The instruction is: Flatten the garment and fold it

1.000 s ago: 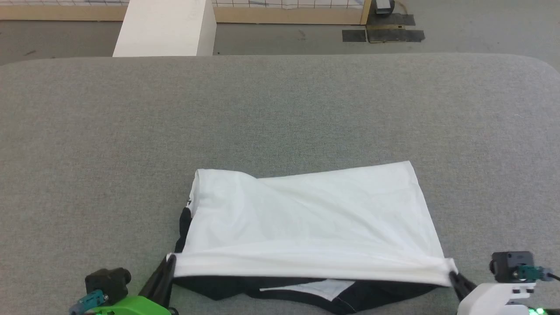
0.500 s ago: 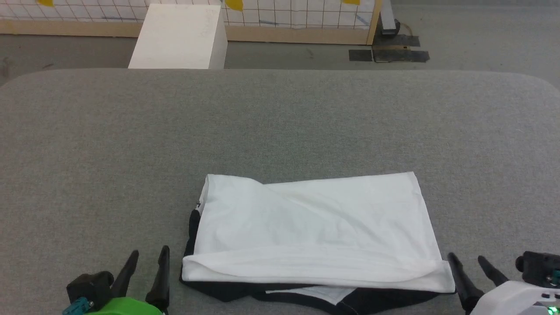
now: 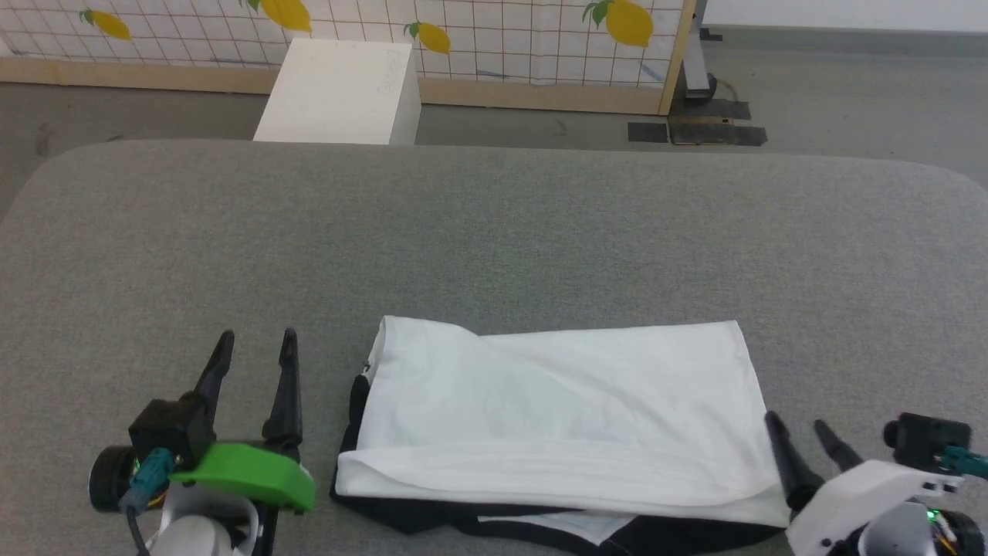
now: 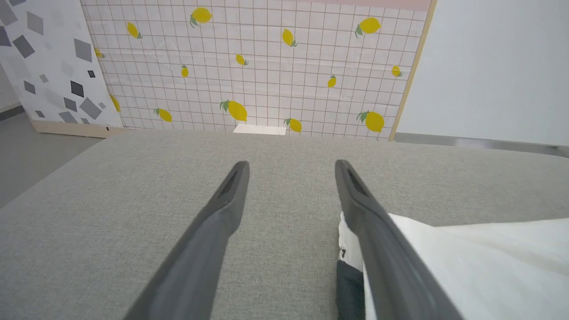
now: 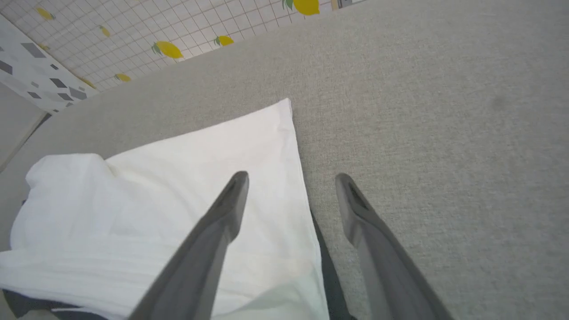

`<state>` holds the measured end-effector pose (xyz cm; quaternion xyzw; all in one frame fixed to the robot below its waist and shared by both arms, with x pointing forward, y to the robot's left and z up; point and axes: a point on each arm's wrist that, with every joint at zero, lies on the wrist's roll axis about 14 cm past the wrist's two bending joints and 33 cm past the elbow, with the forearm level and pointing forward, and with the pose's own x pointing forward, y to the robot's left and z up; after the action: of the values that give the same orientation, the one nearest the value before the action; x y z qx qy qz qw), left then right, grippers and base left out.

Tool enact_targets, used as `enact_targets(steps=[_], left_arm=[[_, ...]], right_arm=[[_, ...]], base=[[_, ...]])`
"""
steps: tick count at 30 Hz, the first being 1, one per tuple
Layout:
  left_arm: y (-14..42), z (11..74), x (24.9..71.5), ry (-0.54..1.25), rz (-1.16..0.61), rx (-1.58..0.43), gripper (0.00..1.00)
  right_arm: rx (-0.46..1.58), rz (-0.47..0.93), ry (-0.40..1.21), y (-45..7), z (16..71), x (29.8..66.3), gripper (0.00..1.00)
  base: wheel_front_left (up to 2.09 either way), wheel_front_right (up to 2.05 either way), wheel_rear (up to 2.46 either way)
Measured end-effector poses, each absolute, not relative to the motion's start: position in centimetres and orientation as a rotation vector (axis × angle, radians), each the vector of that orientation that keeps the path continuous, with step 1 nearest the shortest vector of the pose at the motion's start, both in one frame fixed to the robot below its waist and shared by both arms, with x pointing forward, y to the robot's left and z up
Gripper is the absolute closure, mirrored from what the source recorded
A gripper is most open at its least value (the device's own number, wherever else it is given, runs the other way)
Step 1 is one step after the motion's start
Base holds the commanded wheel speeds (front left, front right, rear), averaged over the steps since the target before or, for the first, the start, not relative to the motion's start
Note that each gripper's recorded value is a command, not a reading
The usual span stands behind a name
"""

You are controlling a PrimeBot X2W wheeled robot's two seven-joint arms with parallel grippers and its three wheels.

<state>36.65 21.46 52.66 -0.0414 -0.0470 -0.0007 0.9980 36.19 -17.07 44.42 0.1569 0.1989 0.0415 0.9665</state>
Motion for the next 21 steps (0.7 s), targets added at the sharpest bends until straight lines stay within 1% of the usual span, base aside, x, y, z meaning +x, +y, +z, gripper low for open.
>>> enact_targets(steps=[4, 8, 12, 18, 19, 20, 21], left_arm=[[21.3, 53.9, 37.7, -0.138, -0.003, -0.069, 0.0], [21.7, 53.9, 38.4, -0.141, 0.006, -0.073, 0.0], [21.5, 53.6, 38.8, -0.131, -0.008, -0.075, 0.0], [20.9, 53.5, 39.3, -0.128, -0.028, -0.073, 0.0], [20.8, 53.5, 39.3, -0.127, -0.028, -0.074, 0.0], [20.7, 53.4, 39.3, -0.127, -0.031, -0.076, 0.0], [20.7, 53.4, 39.3, -0.127, -0.032, -0.079, 0.0]], right_arm=[[0.324, 0.107, 0.502, -15.9, 42.1, 36.4, 0.0], [0.323, 0.125, 0.573, -15.0, 40.6, 36.9, 0.0], [0.3, 0.127, 0.684, -14.8, 38.7, 36.4, 0.0], [0.257, 0.161, 0.778, -14.1, 37.9, 36.2, 0.0], [0.263, 0.17, 0.79, -13.9, 37.8, 36.1, 0.12], [0.267, 0.178, 0.795, -13.7, 37.9, 36.1, 0.53], [0.272, 0.184, 0.797, -13.5, 37.9, 36.0, 0.75]], base=[[0.0, 0.0, 0.0], [0.0, 0.0, 0.0], [0.0, 0.0, 0.0], [0.0, 0.0, 0.0], [0.0, 0.0, 0.0], [0.0, 0.0, 0.0], [0.0, 0.0, 0.0]])
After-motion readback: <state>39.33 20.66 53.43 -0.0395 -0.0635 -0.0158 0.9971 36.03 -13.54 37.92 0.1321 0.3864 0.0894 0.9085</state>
